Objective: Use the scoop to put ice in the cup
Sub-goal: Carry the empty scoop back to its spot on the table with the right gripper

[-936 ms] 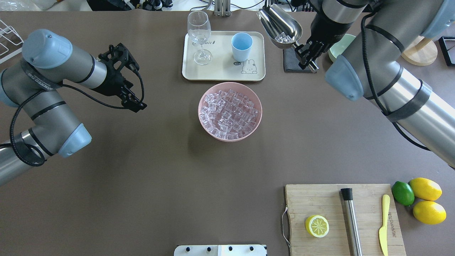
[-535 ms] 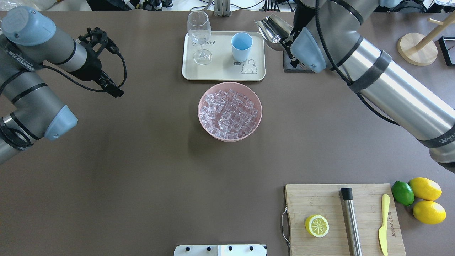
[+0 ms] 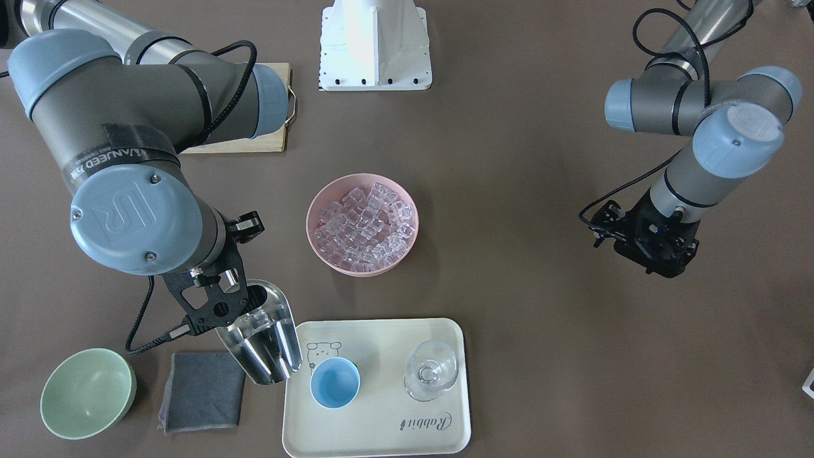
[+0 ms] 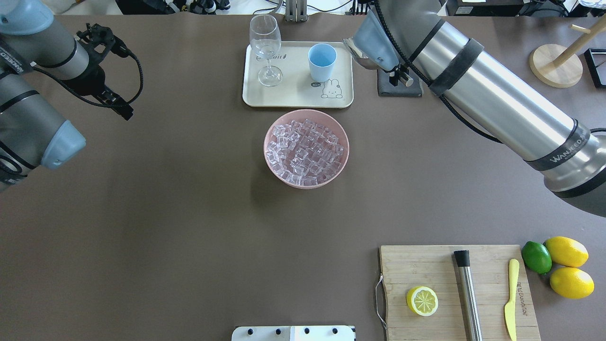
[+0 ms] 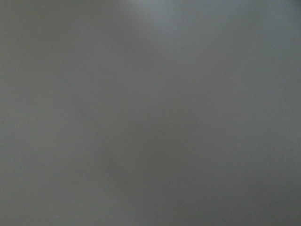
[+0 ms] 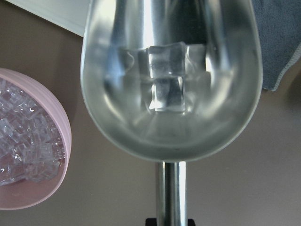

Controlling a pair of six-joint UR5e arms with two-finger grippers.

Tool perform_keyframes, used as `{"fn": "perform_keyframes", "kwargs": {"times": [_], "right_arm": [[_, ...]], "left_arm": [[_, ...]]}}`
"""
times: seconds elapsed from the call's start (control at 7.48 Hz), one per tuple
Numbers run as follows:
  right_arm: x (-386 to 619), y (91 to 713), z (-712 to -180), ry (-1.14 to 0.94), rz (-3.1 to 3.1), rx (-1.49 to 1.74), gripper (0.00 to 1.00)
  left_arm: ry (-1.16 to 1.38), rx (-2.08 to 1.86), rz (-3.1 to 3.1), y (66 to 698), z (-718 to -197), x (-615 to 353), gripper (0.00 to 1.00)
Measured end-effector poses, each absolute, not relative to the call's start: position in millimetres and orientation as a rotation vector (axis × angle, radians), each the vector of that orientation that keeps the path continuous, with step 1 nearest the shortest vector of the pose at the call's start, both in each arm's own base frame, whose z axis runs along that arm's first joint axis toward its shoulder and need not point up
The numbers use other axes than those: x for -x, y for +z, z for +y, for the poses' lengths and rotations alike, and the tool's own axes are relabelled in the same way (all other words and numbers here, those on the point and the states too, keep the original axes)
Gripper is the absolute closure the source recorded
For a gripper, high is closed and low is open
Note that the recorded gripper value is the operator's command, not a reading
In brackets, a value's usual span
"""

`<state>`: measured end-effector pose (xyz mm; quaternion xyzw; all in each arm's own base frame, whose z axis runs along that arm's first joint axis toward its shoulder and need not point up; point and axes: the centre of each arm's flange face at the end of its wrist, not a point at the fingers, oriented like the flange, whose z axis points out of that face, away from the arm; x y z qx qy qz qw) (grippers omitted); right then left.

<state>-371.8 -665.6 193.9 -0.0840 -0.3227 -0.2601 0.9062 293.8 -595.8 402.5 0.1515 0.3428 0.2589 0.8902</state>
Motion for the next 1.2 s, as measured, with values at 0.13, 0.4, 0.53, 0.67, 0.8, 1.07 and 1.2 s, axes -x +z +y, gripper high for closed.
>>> {"fn": "perform_keyframes", "kwargs": {"times": [0.13, 0.4, 0.53, 0.67, 0.8, 1.07, 1.2], "right_arm": [[375.1, 189.7, -670.4, -0.545, -0.647, 0.18, 1.0], [387.6, 180.1, -679.8, -0.568, -0.622, 0.195, 1.0], [396.2, 175.5, -680.9, -0.591, -0.601, 0.202, 1.0], [406.9, 173.2, -678.1, -0.619, -0.583, 0.212, 1.0], [415.7, 172.9, -674.0, -0.641, -0.568, 0.226, 1.0], [425.6, 177.7, -670.2, -0.678, -0.548, 0.273, 1.0], [429.6, 178.7, -673.4, -0.697, -0.542, 0.297, 1.0]], "left_arm": [[0.503, -0.268, 0.69, 413.1, -594.8, -277.2, 0.03], [0.451, -0.209, 0.682, 433.2, -580.7, -248.3, 0.03], [0.413, -0.179, 0.706, 440.4, -577.1, -235.1, 0.03], [0.342, -0.141, 0.737, 447.0, -576.5, -217.8, 0.03], [0.274, -0.102, 0.755, 460.2, -574.1, -198.3, 0.03], [0.156, -0.041, 0.774, 491.5, -566.6, -147.3, 0.03], [0.112, -0.003, 0.783, 497.5, -562.7, -131.9, 0.03]]}}
